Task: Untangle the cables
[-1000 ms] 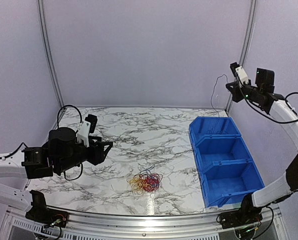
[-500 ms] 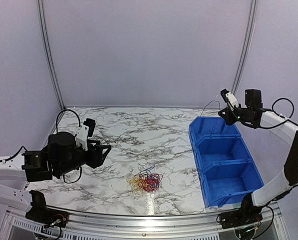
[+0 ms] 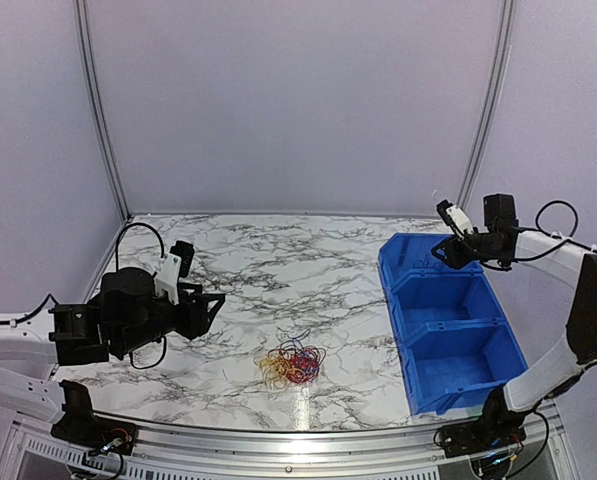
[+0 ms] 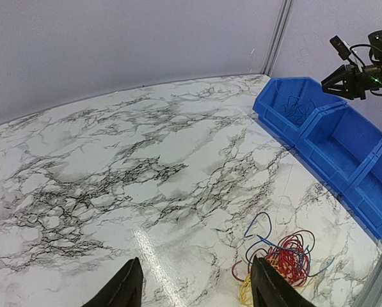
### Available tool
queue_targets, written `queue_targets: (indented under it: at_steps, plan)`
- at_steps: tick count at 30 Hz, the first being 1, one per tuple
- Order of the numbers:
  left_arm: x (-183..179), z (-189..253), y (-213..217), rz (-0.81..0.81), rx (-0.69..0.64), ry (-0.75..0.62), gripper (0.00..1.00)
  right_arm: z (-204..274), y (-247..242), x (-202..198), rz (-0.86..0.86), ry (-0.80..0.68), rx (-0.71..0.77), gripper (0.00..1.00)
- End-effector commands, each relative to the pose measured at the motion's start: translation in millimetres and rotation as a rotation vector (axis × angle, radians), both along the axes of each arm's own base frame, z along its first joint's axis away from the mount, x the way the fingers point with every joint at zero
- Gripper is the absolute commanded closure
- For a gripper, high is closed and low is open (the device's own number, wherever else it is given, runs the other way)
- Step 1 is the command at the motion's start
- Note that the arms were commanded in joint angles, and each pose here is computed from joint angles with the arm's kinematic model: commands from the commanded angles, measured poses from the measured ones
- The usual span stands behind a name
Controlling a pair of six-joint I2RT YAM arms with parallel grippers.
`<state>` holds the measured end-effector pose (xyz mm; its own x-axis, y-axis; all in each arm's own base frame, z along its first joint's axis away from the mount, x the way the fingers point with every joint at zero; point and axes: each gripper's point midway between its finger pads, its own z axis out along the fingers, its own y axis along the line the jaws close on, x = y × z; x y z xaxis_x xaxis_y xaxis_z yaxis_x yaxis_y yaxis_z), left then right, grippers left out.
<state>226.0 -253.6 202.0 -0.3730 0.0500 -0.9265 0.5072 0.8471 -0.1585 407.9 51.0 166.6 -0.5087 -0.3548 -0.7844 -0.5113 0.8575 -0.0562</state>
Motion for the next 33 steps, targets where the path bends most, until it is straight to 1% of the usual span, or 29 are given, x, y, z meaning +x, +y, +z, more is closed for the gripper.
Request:
queue_targets:
  at_steps: [1,6,10,12,15,17,19,23,26,30,32,33]
  plan:
    - [2.6,-2.2,-2.9,0.003,-0.013,0.002,0.41,16.7,-9.7,0.6,-0.039,-0.013,-0.025,0.61]
    - [3.4,-9.2,-5.0,0.000,-0.002,0.007,0.40,45.2,-6.5,-17.3,-0.038,-0.069,-0.008,0.57]
    - [4.9,-20.5,-14.0,-0.015,0.013,0.035,0.38,71.4,15.7,-38.2,0.054,-0.145,0.047,0.57]
    - [5.5,-27.5,-22.2,-0.032,0.024,0.061,0.38,78.9,27.5,-46.2,0.095,-0.174,0.043,0.57]
    - [4.3,-40.8,-39.1,-0.067,0.018,0.127,0.38,83.3,66.6,-61.3,0.225,-0.199,0.045,0.58]
    - [2.2,-51.5,-51.9,-0.098,0.014,0.182,0.38,79.8,94.8,-76.2,0.350,-0.185,0.066,0.59]
    - [-1.1,-62.6,-64.3,-0.130,0.009,0.240,0.38,69.3,126.0,-94.6,0.489,-0.138,0.081,0.59]
    - [-11.1,-81.6,-82.2,-0.196,0.002,0.336,0.44,39.1,183.9,-141.8,0.753,-0.051,0.024,0.59]
    - [-15.1,-89.5,-89.4,-0.210,-0.028,0.388,0.44,19.8,213.6,-160.5,0.846,-0.016,-0.002,0.60]
    - [-14.6,-91.2,-100.7,-0.215,-0.079,0.415,0.44,1.1,247.0,-171.5,0.938,0.109,0.048,0.62]
    - [-11.0,-91.8,-105.6,-0.205,-0.085,0.419,0.44,-13.8,260.2,-173.2,0.978,0.120,-0.002,0.63]
    - [-9.8,-92.9,-107.2,-0.199,-0.088,0.425,0.44,-20.2,266.5,-171.2,0.986,0.100,-0.034,0.63]
